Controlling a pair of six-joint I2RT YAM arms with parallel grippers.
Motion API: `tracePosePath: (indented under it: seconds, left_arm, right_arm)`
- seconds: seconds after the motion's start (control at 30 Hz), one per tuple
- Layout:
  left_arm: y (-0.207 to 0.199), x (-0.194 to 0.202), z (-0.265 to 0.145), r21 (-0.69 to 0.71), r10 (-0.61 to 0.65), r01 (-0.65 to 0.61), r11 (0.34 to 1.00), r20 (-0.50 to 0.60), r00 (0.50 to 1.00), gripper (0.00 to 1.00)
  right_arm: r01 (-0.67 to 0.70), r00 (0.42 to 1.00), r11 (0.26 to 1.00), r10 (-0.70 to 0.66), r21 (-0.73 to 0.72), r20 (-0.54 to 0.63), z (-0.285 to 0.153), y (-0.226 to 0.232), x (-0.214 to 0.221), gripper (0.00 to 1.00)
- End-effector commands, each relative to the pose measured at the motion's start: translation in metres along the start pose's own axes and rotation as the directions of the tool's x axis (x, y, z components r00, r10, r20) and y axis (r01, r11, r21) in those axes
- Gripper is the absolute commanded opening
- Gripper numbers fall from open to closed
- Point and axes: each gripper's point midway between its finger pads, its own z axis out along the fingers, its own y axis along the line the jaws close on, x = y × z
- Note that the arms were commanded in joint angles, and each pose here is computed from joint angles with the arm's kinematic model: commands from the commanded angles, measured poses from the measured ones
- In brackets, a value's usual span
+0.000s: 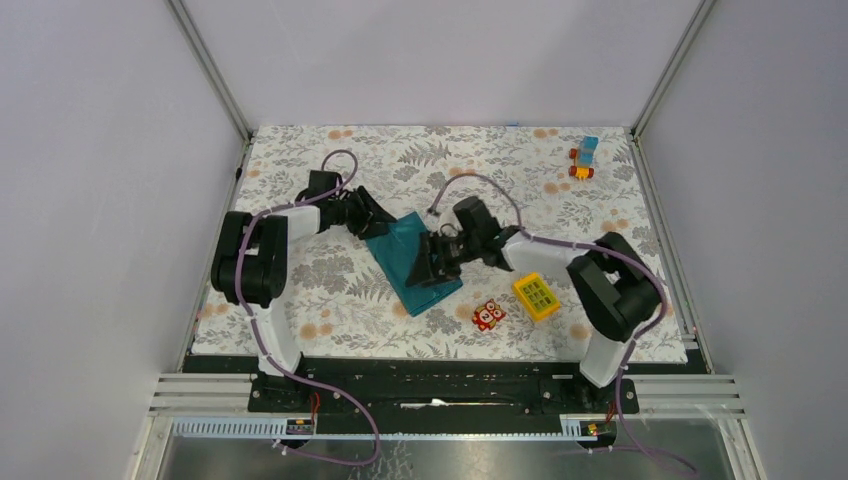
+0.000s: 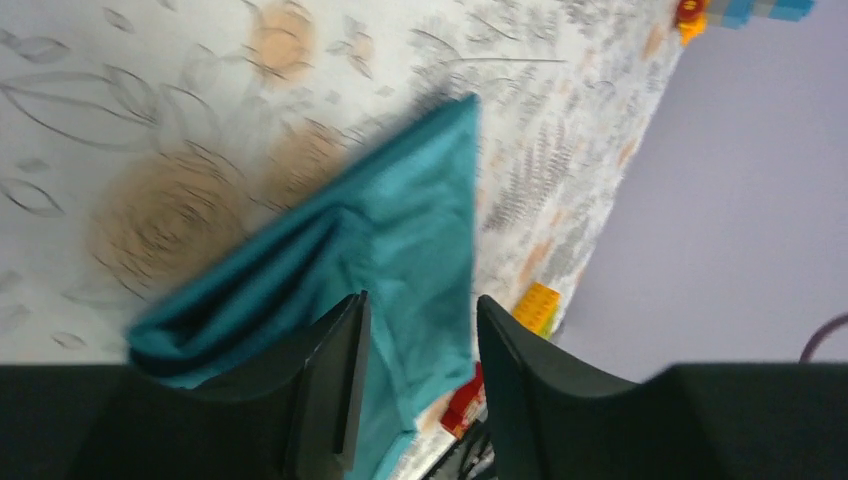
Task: Fold the napkin into a case and place the utensils inside
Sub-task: Smooth out the 2/3-rectangle-folded napkin at the center of the board, then pick up the 2/3-rectangle-folded napkin from the center of the board.
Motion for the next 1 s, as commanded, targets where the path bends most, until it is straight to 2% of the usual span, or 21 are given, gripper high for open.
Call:
tracePosePath:
  seconds: [0.0,0.13,0.27,0.4,0.6,0.8,0.97]
  left_arm:
    - [-0.063,0.006,-0.041,0.113,0.143,-0.143,0.983,0.007,0.990,0.53]
    - [-0.063,0.027,-0.065,0.082,0.187,-0.186,0.979,-0.006,0.982,0.63]
    - [-0.032,0.052,-0.080,-0.013,0.204,-0.204,0.979,-0.010,0.979,0.66]
    - [0.007,0.069,-0.086,-0.128,0.206,-0.207,0.970,-0.021,0.978,0.59]
    - [0.042,0.084,-0.078,-0.176,0.166,-0.168,0.970,-0.030,0.986,0.52]
    - [0.068,0.065,-0.058,-0.264,0.090,-0.077,0.961,0.039,0.995,0.34]
    - [0.079,0.042,-0.043,-0.319,0.067,-0.032,0.947,0.099,0.993,0.30]
  right_arm:
    - [0.002,0.994,0.989,-0.018,0.147,0.109,-0.053,-0.028,-0.038,0.72]
    - [-0.105,0.984,0.975,0.073,0.197,0.162,-0.078,-0.066,-0.053,0.69]
    - [-0.163,0.979,0.959,0.127,0.233,0.161,-0.078,-0.094,-0.053,0.61]
    - [-0.184,0.979,0.951,0.154,0.247,0.133,-0.069,-0.109,-0.046,0.46]
    - [-0.204,0.977,0.947,0.182,0.249,0.110,-0.063,-0.121,-0.028,0.32]
    - [-0.218,0.975,0.948,0.199,0.230,0.102,-0.053,-0.119,-0.009,0.20]
    - [-0.206,0.976,0.954,0.184,0.219,0.114,-0.036,-0.102,0.008,0.17]
